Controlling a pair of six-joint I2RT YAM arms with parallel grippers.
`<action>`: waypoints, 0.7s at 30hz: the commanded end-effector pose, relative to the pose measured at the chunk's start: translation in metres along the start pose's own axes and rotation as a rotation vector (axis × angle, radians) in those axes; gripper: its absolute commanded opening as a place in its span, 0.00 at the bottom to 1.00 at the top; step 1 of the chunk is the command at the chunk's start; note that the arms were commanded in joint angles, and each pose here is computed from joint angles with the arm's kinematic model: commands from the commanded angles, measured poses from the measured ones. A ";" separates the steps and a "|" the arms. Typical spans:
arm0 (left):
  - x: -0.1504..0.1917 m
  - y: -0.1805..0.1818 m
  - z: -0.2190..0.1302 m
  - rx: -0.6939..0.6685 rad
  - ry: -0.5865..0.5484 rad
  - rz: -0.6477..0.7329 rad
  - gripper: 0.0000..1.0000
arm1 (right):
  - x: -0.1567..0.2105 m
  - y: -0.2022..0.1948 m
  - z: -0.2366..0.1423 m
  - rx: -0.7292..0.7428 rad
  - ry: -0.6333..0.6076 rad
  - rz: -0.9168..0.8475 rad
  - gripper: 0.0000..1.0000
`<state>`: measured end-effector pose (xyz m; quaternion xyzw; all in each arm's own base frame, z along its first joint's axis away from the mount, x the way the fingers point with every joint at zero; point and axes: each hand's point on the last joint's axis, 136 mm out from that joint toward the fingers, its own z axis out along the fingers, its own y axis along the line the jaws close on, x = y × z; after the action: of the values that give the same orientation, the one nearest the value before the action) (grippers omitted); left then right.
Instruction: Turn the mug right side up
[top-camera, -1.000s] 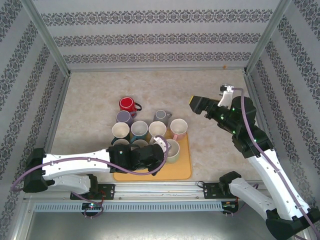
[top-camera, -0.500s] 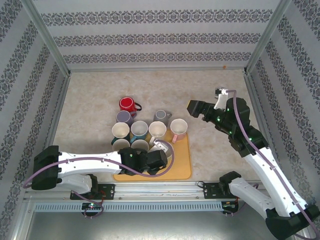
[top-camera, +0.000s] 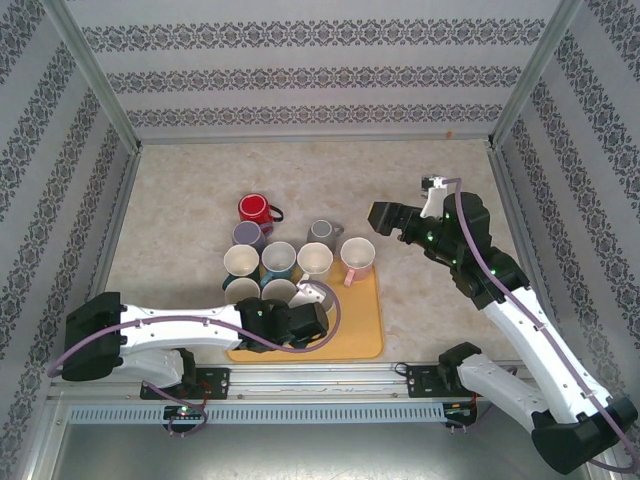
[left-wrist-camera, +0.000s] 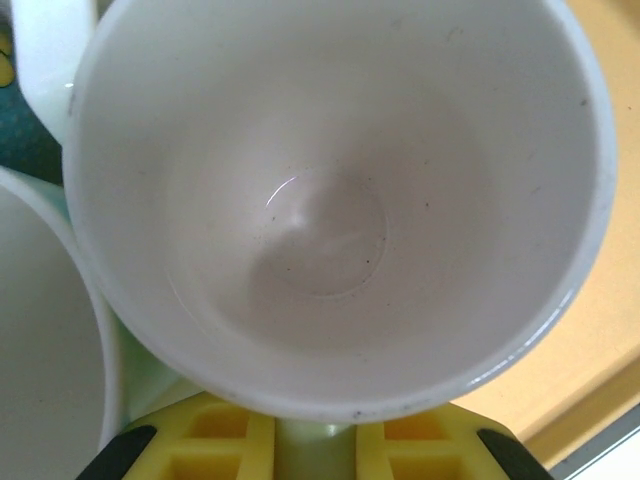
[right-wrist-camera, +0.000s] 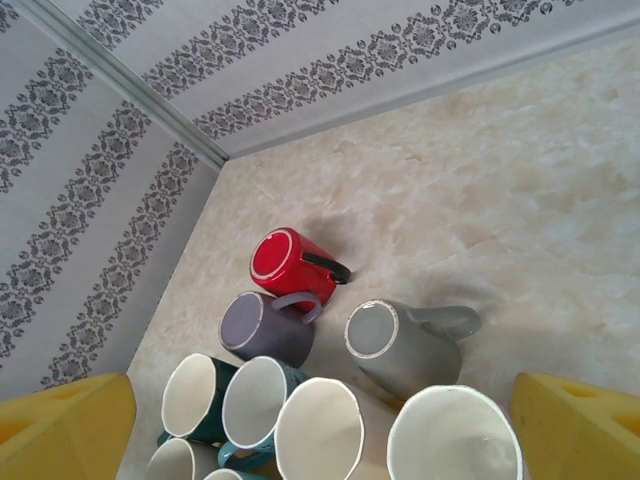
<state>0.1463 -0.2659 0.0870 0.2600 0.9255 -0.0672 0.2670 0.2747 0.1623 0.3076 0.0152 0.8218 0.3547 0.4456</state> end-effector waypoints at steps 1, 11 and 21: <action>-0.026 0.006 -0.008 -0.001 -0.113 -0.091 0.13 | 0.001 0.003 0.004 -0.016 -0.006 -0.023 0.96; -0.018 0.011 -0.006 -0.013 -0.096 -0.101 0.30 | 0.006 0.005 0.010 -0.017 0.014 -0.043 0.96; -0.019 0.011 -0.022 0.041 -0.110 -0.101 0.37 | 0.008 0.007 0.014 -0.027 0.036 -0.062 0.97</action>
<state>0.1528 -0.2635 0.1077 0.2229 0.9218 -0.1064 0.2988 0.2784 0.1724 0.2946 -0.0021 0.8322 0.3480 0.4317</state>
